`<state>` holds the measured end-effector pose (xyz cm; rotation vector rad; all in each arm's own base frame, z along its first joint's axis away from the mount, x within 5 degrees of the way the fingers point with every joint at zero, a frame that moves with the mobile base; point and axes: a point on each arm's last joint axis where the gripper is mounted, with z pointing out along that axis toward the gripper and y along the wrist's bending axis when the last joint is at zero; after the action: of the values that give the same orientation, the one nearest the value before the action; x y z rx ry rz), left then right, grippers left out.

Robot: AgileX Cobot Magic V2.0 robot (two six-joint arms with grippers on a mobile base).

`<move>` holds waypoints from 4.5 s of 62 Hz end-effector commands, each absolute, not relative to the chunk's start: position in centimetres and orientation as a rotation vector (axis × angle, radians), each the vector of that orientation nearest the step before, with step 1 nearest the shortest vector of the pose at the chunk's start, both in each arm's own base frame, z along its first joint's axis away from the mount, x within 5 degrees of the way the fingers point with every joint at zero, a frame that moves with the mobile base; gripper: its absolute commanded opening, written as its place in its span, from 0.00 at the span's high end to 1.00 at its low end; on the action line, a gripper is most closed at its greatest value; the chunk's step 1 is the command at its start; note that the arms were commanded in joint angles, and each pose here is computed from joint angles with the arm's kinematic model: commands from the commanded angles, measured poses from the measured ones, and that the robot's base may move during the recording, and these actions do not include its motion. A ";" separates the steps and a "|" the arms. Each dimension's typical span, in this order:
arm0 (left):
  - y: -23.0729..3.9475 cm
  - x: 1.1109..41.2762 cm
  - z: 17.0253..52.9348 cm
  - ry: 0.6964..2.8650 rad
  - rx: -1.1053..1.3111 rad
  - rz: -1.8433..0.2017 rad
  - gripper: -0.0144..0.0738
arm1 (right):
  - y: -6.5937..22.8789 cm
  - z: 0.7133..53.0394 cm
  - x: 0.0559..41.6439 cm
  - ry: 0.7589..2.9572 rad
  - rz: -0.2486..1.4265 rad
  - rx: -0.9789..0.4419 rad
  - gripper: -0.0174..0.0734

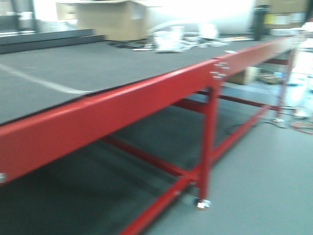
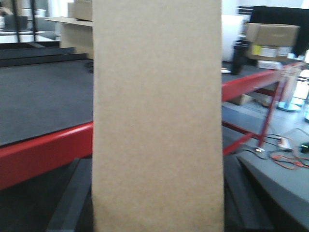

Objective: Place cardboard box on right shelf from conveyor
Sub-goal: 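Drive the base to the steel shelf holding the box in the right gripper, then align the base with the shelf, box held in the right gripper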

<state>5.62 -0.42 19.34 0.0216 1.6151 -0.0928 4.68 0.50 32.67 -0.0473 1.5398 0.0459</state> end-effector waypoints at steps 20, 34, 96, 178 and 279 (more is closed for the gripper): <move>-0.4 5.6 19.8 1.532 0.015 -0.096 0.97 | 0.4 34.4 4.5 1.421 0.038 -0.034 0.75; -0.4 5.6 19.8 1.532 0.015 -0.096 0.97 | 0.4 34.4 4.5 1.421 0.038 -0.034 0.75; -0.4 5.6 19.8 1.532 0.015 -0.096 0.97 | 0.4 34.4 4.5 1.421 0.038 -0.034 0.75; -0.4 5.6 19.8 1.532 0.015 -0.096 0.97 | 0.4 34.4 4.5 1.421 0.038 -0.034 0.75; -0.4 5.6 19.8 1.532 0.015 -0.096 0.97 | 0.4 34.4 4.5 1.421 0.038 -0.034 0.75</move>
<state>5.62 -0.42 19.34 0.0216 1.6151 -0.0928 4.68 0.51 32.67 -0.0463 1.5398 0.0482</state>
